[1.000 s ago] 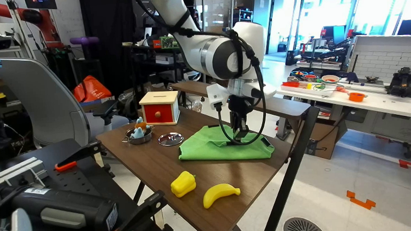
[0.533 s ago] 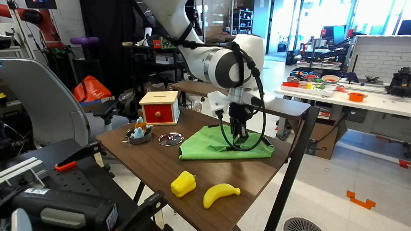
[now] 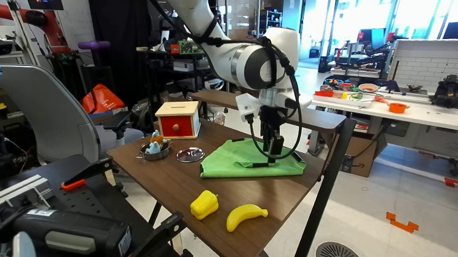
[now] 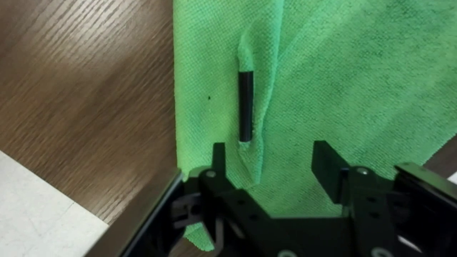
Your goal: Fold one corner of the green towel on the table.
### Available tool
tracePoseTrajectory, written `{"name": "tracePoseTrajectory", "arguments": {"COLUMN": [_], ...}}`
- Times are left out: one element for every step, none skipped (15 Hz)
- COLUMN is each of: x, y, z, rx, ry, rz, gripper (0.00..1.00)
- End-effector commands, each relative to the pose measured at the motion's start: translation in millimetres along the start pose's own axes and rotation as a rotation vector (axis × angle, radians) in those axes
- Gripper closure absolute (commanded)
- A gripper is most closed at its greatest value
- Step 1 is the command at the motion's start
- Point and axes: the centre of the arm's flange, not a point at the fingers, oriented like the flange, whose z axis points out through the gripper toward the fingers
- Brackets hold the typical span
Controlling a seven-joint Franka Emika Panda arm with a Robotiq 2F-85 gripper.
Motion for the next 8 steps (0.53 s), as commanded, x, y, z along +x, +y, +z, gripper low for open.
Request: {"name": "tracePoseTrajectory", "arguments": {"x": [-22.2,-27.6,-33.8,-42.1,-50.1,-55.8,-60.7,-31.3], "y": [15.5,18.7,22.2,27.4,31.8,34.1,36.6,12.1], "z": [-61.7,-74.1,-87.2,-99.8,-108.2,-115.1,-115.3,-97.8], "rx": [0.046,0.053,0.057,0.067,0.073,0.072,0.061,0.044], "ry": [-0.004,0.001,-0.004,-0.01,-0.019,-0.027,-0.04,-0.009], "rz": [-0.003,-0.012,-0.029,-0.055,-0.088,-0.116,-0.146,-0.104], "gripper": [0.05,0.01,0.0,0.0,0.0,0.0,0.0,0.0]}}
